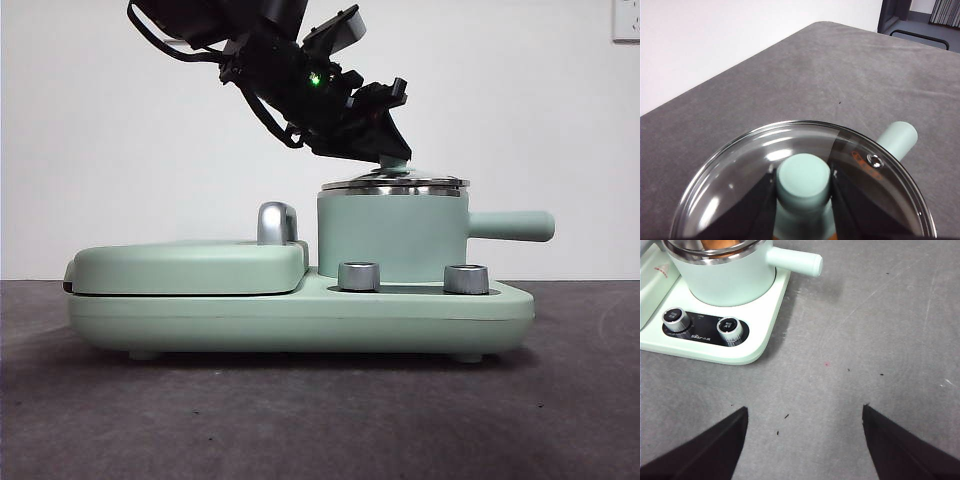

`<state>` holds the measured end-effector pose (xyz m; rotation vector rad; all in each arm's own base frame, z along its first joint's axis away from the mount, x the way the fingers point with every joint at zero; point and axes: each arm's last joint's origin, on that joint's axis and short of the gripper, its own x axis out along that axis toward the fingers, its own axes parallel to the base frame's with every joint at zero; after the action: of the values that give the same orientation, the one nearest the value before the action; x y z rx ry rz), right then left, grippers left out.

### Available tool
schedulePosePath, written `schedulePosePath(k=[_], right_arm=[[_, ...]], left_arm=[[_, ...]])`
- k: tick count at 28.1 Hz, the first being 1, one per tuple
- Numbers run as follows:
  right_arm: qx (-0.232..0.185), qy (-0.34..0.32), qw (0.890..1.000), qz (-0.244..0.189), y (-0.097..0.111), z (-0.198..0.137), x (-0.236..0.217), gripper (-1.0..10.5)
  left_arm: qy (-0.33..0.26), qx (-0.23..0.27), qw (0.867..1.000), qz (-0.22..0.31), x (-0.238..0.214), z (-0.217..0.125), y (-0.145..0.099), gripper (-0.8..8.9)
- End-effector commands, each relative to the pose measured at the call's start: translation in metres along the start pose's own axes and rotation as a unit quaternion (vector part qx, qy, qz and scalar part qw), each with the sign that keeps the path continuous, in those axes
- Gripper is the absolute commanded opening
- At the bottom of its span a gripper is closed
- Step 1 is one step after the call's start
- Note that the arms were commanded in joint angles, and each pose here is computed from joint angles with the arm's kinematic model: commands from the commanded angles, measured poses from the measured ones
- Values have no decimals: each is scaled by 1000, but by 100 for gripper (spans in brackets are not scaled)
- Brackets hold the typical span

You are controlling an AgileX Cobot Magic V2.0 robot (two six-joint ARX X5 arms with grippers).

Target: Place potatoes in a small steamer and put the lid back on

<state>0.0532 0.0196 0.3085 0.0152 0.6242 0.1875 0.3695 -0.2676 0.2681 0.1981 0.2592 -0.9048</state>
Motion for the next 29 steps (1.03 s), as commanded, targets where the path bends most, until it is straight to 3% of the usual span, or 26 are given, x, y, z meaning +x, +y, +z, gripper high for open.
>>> schedulePosePath(k=[1, 14, 29], right_arm=[[8, -5, 1000, 1, 0, 2, -1, 352], [22, -4, 1000, 2, 0, 2, -1, 352], [22, -4, 1000, 2, 0, 2, -1, 352]], left_arm=[[-6, 14, 1000, -7, 0, 7, -4, 12], [-21, 21, 1000, -4, -2, 20, -2, 12], [7, 19, 1000, -9, -2, 16, -3, 29]])
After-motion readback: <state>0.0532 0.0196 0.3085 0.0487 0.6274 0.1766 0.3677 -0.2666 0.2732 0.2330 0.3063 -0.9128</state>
